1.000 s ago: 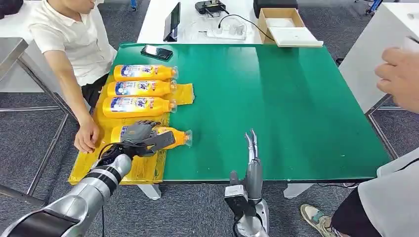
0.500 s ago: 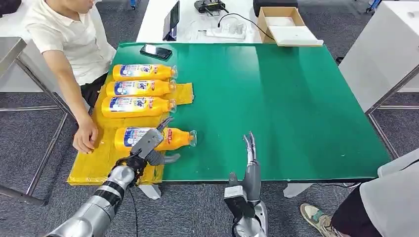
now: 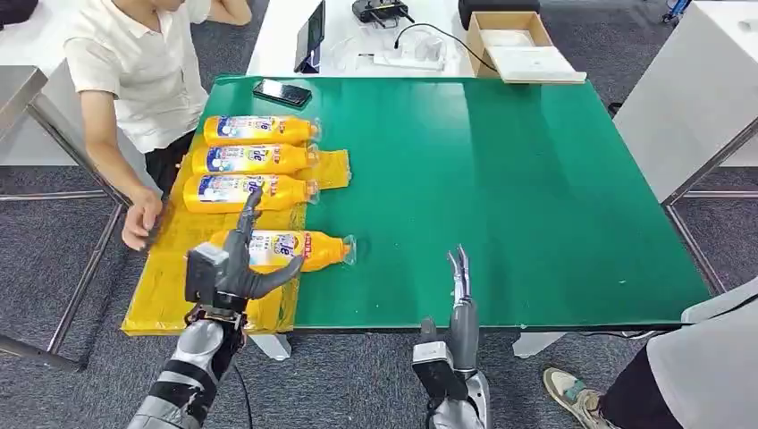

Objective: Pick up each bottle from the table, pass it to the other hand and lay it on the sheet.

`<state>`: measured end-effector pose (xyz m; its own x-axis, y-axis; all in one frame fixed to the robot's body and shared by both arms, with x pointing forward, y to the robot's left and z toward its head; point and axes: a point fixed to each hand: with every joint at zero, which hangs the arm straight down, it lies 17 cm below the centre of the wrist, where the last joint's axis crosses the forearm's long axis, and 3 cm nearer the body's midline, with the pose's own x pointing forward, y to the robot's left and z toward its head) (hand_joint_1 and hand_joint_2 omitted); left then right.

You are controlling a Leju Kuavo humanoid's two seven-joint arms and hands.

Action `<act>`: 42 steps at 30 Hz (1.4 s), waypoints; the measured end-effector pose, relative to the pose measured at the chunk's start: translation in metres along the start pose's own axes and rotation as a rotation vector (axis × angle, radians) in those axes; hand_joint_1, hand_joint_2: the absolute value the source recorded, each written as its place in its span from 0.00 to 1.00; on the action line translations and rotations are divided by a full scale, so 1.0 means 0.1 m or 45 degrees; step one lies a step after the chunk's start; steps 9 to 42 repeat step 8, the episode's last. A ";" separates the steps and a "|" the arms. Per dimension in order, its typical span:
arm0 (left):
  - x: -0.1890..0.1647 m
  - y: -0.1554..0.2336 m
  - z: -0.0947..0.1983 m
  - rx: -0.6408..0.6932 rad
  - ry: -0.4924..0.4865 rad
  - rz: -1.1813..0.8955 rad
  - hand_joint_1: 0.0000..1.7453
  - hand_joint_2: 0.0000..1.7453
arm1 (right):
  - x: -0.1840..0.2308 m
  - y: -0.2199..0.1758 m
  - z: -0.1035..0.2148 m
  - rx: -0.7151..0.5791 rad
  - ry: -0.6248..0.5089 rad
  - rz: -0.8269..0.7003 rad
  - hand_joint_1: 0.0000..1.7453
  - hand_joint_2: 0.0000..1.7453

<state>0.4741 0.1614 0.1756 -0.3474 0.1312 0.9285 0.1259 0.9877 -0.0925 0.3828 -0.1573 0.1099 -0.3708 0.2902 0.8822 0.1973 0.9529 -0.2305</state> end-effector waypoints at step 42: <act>0.72 0.05 0.23 0.102 -0.202 0.353 0.00 1.00 | 0.28 -0.25 -0.09 -0.131 -0.026 -0.157 0.00 0.00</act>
